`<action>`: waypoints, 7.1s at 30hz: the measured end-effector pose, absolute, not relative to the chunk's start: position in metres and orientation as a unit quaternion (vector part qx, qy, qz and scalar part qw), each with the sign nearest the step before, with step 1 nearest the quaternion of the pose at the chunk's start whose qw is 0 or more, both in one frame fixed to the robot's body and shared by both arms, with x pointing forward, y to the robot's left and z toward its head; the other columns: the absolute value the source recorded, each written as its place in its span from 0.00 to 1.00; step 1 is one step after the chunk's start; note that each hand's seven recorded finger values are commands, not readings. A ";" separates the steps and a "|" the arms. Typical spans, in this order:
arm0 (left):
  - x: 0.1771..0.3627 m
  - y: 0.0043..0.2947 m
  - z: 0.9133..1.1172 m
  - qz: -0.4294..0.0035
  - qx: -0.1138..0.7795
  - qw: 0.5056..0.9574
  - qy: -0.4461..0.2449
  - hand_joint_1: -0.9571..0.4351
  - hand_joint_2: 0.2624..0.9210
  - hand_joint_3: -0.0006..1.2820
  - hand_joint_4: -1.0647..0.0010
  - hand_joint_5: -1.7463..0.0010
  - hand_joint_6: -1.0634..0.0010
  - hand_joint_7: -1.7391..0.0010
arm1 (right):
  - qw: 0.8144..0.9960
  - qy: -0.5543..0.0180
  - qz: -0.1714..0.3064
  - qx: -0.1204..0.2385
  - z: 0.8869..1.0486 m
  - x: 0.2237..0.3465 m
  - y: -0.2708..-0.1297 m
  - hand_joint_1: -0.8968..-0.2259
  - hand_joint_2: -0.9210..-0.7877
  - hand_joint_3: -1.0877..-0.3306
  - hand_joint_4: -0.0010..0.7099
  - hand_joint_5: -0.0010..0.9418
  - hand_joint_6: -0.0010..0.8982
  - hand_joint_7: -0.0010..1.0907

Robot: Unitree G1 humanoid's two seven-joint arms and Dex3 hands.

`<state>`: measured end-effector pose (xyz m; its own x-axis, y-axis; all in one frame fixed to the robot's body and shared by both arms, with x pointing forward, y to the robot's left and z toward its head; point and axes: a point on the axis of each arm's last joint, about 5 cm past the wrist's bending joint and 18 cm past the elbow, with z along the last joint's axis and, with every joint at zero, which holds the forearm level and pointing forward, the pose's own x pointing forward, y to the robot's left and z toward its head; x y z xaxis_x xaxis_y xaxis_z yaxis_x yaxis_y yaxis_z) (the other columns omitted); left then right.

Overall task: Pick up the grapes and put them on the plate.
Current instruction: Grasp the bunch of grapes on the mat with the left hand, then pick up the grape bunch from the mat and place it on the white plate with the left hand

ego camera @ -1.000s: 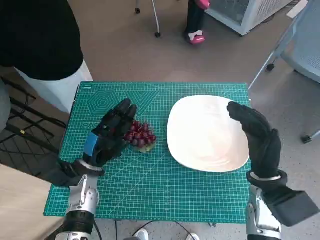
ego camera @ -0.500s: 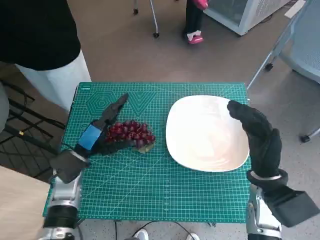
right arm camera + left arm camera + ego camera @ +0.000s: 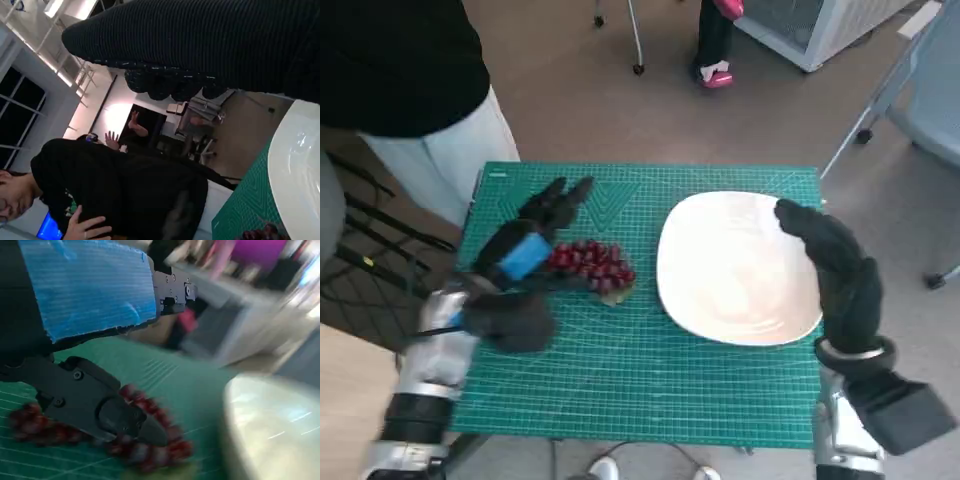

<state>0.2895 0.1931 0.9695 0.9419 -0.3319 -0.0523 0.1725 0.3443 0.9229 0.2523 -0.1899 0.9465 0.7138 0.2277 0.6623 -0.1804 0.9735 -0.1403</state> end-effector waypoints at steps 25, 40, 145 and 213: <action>0.327 0.152 0.963 -0.202 0.622 0.751 0.094 0.50 0.66 0.00 1.00 1.00 0.89 1.00 | 0.928 -0.358 0.102 -0.034 0.945 0.252 -0.193 0.40 0.00 0.29 0.50 0.01 0.10 0.35; 0.339 0.150 0.948 -0.206 0.630 0.732 0.157 0.53 0.66 0.00 1.00 1.00 0.90 1.00 | 0.929 -0.357 0.097 -0.028 0.944 0.251 -0.195 0.40 0.00 0.30 0.51 0.01 0.11 0.34; 0.347 0.150 0.943 -0.181 0.642 0.736 0.121 0.69 1.00 0.12 0.44 0.22 0.50 0.33 | 0.929 -0.357 0.098 -0.028 0.944 0.251 -0.195 0.42 0.00 0.29 0.54 0.01 0.13 0.32; 0.316 0.155 1.030 -0.138 0.614 0.773 -0.087 0.69 1.00 0.06 0.38 0.34 0.41 0.32 | 0.928 -0.359 0.101 -0.029 0.946 0.253 -0.193 0.41 0.00 0.29 0.55 0.00 0.13 0.32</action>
<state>0.3160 0.1546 1.0305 0.9470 -0.3193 -0.0355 0.1069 0.2090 0.9721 0.2528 -0.1927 0.9457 0.7222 0.2075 0.6598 -0.1662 0.9781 -0.1257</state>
